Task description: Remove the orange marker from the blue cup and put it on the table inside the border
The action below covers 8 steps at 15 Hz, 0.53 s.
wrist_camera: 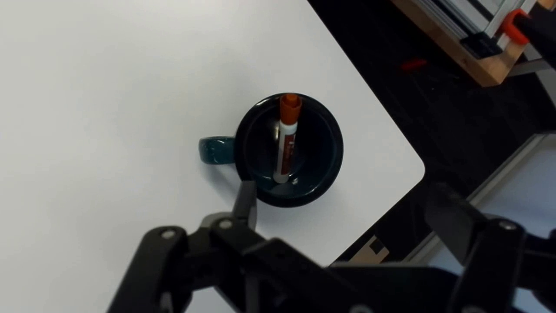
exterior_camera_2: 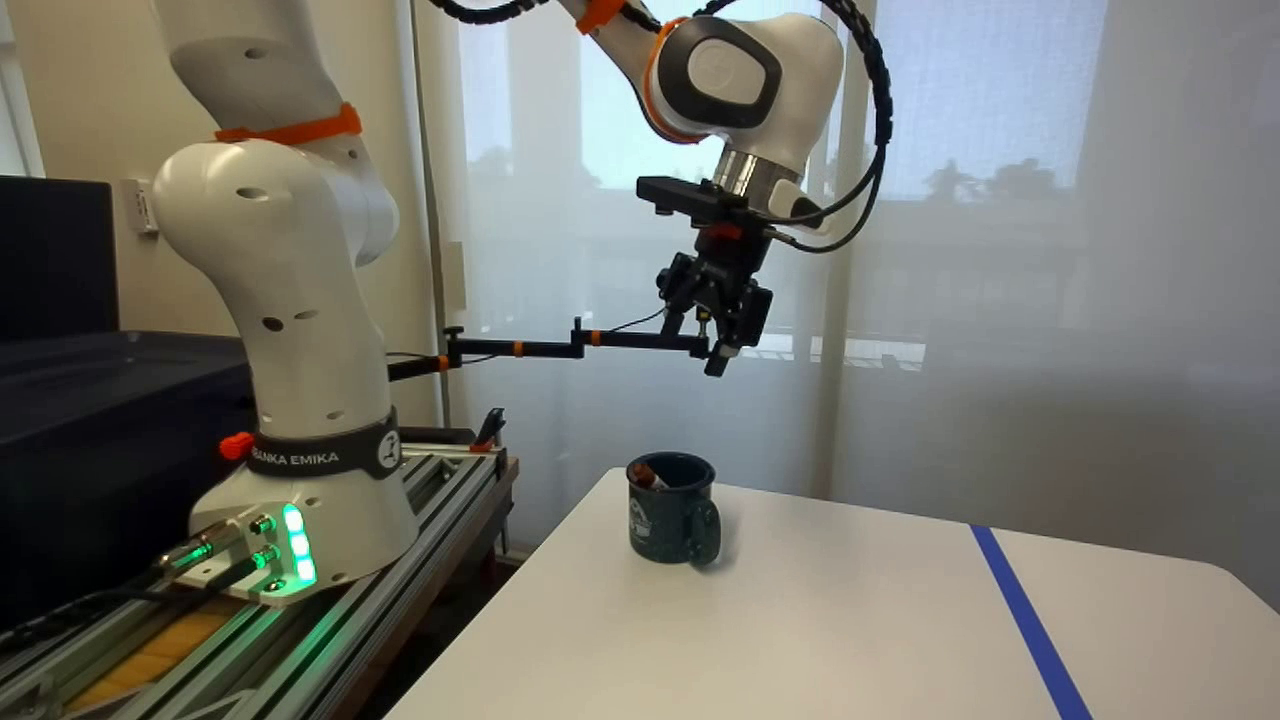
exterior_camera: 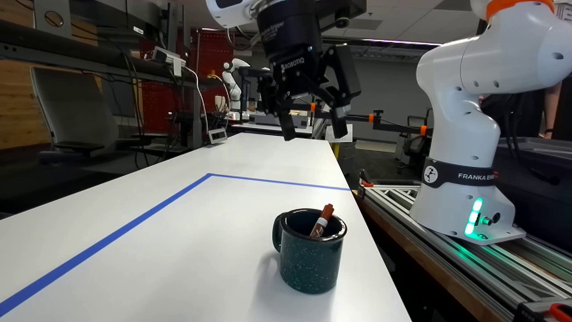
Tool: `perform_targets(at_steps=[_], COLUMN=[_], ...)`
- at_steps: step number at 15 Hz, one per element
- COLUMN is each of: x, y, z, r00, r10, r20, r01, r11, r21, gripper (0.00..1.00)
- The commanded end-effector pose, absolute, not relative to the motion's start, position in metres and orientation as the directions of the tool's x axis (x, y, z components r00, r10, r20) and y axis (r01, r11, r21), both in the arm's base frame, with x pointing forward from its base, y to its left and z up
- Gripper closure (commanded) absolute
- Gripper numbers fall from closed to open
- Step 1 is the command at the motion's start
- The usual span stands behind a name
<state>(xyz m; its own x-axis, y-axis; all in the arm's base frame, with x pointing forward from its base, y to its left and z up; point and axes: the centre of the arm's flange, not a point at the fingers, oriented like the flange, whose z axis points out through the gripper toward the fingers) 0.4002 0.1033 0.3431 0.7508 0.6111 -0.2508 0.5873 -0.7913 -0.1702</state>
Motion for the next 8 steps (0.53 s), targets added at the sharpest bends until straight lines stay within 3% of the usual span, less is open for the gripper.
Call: perform_targets(at_steps=[1, 8], x=[0.409, 0.416], y=[0.108, 0.115], z=[0.319, 0.268], r00=[0.720, 0.658], r10=[0.634, 0.671], r20=[-0.281, -0.342], r01=[0.618, 0.678], r11=[-0.771, -0.725], r21=[-0.154, -0.117], gripper=[0.00, 0.00])
